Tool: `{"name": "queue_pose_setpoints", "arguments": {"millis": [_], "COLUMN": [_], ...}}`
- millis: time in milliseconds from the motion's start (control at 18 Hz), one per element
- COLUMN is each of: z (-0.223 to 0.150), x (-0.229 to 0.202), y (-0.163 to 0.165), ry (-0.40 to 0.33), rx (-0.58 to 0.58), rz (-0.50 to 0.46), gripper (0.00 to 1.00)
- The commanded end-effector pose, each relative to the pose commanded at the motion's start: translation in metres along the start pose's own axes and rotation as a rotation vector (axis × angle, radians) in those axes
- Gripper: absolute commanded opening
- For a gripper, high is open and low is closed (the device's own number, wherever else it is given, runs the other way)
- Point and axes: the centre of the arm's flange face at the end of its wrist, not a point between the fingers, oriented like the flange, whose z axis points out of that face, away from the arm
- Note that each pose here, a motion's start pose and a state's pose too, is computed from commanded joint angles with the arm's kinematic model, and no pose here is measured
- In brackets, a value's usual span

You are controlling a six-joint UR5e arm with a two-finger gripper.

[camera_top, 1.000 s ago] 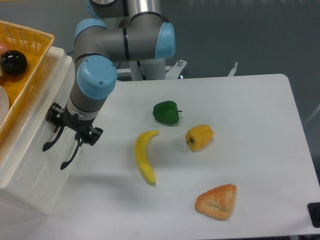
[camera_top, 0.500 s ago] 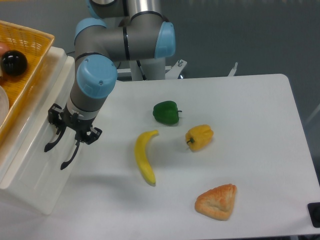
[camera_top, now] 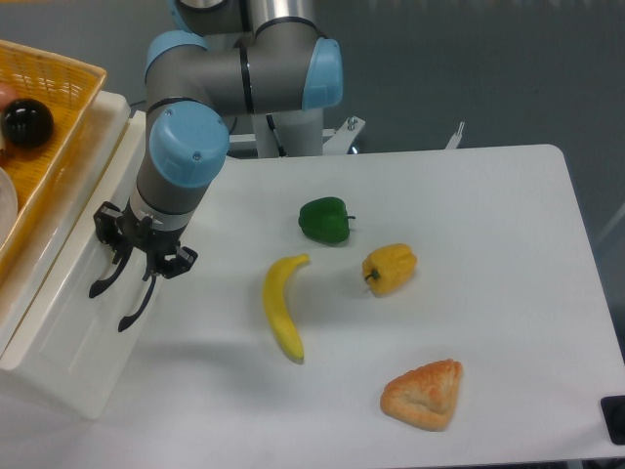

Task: Slide the top white drawer open
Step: 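Lower the gripper and hook the black handle of the upper drawer, then pull the upper drawer outward away from the cabinet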

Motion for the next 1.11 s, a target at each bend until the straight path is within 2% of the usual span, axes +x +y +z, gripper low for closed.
{"name": "queue_pose_setpoints", "arguments": {"millis": [222,611,1111], "z": [0.0,0.0004,-0.0024], "x": [0.0,0.0008,-0.0004], "y": [0.0,-0.0001,-0.0011], "ry": [0.0,0.0,-0.002], "rx": [0.0,-0.001,0.004], "rz": [-0.014,-0.011,-0.01], "gripper": [0.33,0.26,0.24]}}
